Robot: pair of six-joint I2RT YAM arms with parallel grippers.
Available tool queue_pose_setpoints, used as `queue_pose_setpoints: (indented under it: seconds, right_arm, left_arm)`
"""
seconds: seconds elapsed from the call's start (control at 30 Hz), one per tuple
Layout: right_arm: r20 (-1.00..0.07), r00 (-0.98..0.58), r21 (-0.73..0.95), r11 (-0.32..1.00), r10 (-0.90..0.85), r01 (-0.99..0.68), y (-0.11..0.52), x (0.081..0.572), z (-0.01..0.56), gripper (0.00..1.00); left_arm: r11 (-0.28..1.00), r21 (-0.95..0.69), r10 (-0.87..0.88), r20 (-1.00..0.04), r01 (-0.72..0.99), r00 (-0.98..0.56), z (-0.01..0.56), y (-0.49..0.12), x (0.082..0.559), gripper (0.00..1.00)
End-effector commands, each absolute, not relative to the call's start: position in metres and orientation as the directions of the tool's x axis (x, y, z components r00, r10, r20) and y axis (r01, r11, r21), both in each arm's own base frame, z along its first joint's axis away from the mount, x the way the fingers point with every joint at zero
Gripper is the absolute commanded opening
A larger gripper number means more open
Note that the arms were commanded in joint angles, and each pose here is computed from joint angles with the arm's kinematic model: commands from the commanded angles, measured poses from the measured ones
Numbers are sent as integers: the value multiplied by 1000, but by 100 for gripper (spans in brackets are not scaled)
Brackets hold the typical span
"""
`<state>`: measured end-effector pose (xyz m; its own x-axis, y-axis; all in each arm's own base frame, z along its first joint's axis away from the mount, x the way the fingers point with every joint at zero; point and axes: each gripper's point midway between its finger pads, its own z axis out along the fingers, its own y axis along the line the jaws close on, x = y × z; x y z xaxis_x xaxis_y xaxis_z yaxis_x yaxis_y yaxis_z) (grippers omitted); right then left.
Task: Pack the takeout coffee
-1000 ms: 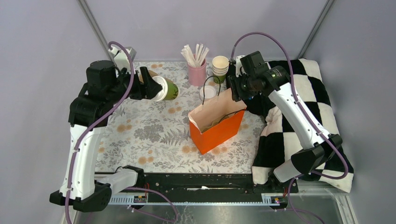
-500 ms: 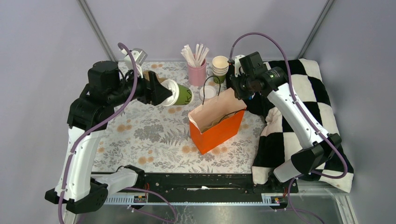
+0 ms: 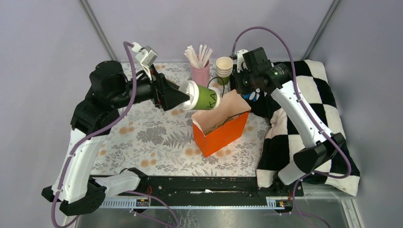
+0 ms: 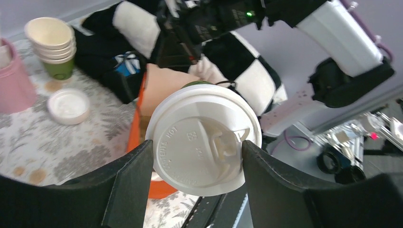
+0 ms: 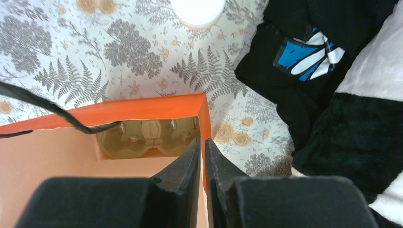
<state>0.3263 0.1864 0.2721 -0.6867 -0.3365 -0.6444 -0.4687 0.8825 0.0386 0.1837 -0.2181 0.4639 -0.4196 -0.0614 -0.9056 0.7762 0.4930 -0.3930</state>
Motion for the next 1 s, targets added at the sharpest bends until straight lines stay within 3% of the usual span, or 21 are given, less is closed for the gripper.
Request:
queue_pose_setpoints:
  seconds: [0.0,0.13,0.2,0.3,0.57,0.73,0.97]
  right_arm:
    - [-709,-637,57,877,-301,-477,192,331,307,13]
    - [-717,-645,88,882,-266,-462,195,329,319,6]
    - [-710,-646,73,883,-280,-463,192,327,315,13]
    - [-687,-661,57,885,-302,-463,187,324,304,33]
    - [-624,-680,62,843,-385,-534,194,320,265,41]
    - [-605,-689,39,849,-399,-526,191,324,257,31]
    - [-654,-670,80,849,-351,-522,200,322,277,3]
  left_arm:
    - [409,-378,-76,-921,831,-382,478,-247,177,61]
    - [419,-355,-49,-928,835,-370,473,-266,174,59]
    - [434,-348,-45,-930,831,-365,472,-268,179,59]
    - [448,-341,-40,-931,827,-362,473,-268,183,58]
    - [461,-338,8,-923,820,-385,459,-274,186,58]
    - [503,-306,66,-919,808,-389,447,-283,186,57]
    - [593,-221,144,-917,774,-372,428,-294,186,56]
